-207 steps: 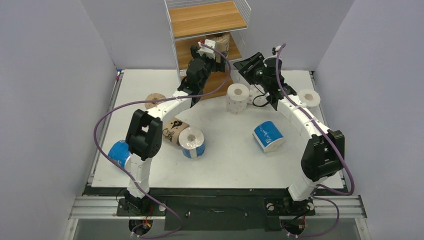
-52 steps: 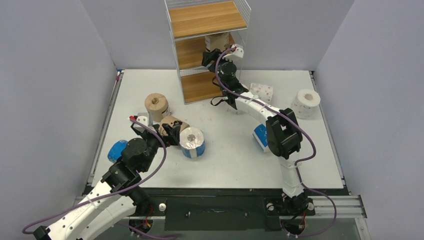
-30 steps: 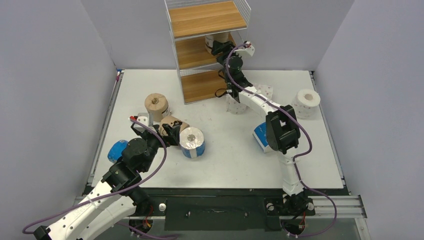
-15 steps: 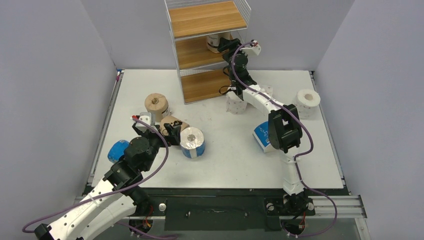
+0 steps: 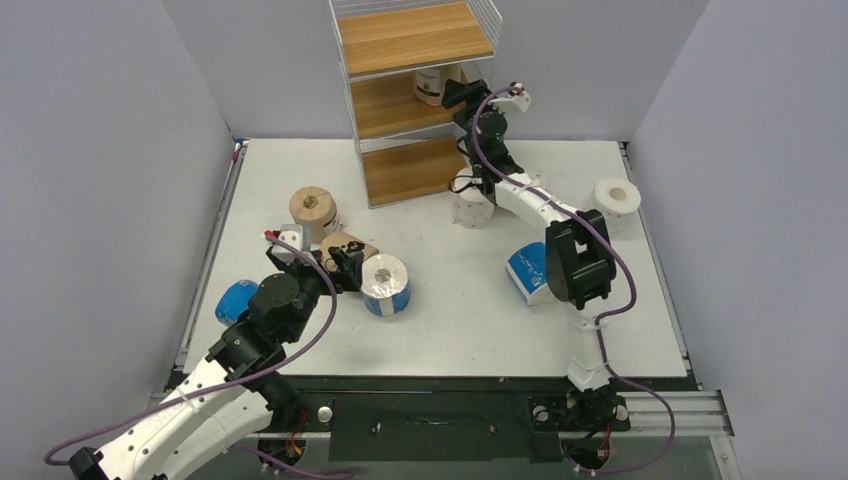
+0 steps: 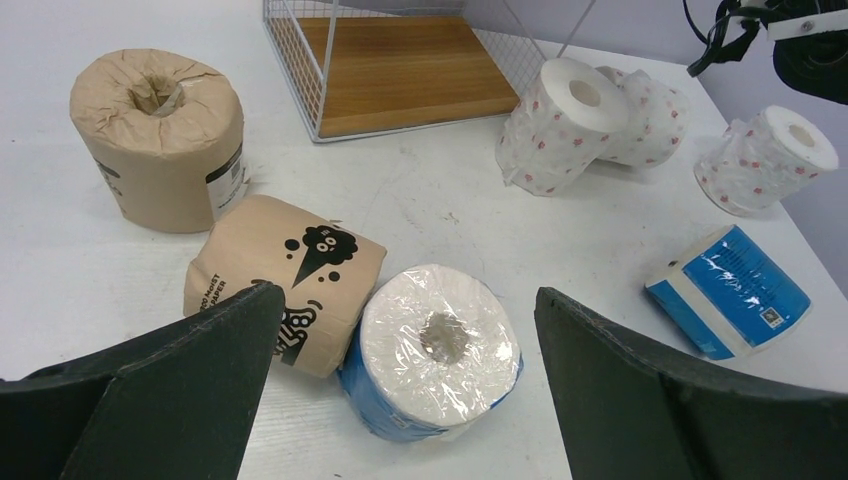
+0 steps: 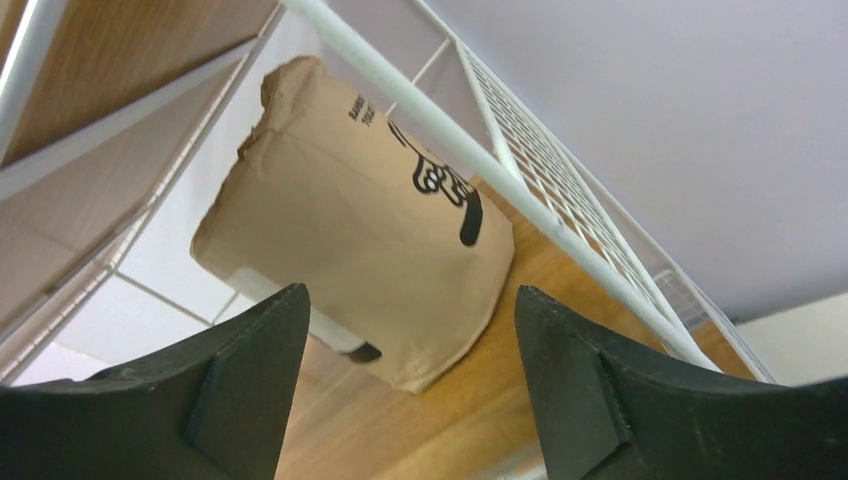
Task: Place and organize the paper towels onto the shelf
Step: Adjust the paper towel at the center of the board.
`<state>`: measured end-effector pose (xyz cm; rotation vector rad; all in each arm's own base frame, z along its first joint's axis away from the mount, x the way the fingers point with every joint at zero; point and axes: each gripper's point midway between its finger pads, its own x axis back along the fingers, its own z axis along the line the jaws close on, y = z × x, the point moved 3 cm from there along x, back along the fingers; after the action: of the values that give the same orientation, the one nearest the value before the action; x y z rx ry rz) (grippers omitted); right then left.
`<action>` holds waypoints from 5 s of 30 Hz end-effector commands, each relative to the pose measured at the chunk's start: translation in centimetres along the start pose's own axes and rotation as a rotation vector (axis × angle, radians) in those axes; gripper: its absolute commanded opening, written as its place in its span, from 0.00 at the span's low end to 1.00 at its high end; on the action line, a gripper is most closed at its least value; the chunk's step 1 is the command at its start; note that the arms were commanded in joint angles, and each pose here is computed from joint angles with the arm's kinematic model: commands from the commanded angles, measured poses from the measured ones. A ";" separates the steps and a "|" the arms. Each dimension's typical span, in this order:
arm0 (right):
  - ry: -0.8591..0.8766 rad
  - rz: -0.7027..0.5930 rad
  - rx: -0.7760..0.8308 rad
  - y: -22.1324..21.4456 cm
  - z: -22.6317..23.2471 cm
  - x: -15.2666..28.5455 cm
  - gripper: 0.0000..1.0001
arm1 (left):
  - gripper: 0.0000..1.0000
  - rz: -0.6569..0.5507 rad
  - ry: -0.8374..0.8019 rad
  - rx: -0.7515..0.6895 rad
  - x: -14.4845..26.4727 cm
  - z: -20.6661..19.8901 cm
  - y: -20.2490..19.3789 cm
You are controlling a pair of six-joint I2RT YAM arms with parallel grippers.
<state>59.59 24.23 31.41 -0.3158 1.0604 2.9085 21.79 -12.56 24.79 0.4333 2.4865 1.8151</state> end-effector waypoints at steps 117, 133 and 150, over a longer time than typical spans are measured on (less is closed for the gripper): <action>-0.391 0.592 0.298 6.1 -13.5 38.8 0.90 | 0.43 0.657 0.275 0.097 -6.1 -1.3 -12.5; -0.294 0.608 0.327 7.5 -10.8 38.3 0.90 | 0.35 0.624 0.169 0.037 -5.0 -3.6 -10.7; -0.218 0.626 0.297 7.9 -7.4 35.7 0.90 | 0.34 0.592 -0.024 0.011 -6.7 -9.7 -8.9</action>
<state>24.48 11.45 20.72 0.5707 1.7889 3.0824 23.08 -21.68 14.74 1.3548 2.5633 2.1160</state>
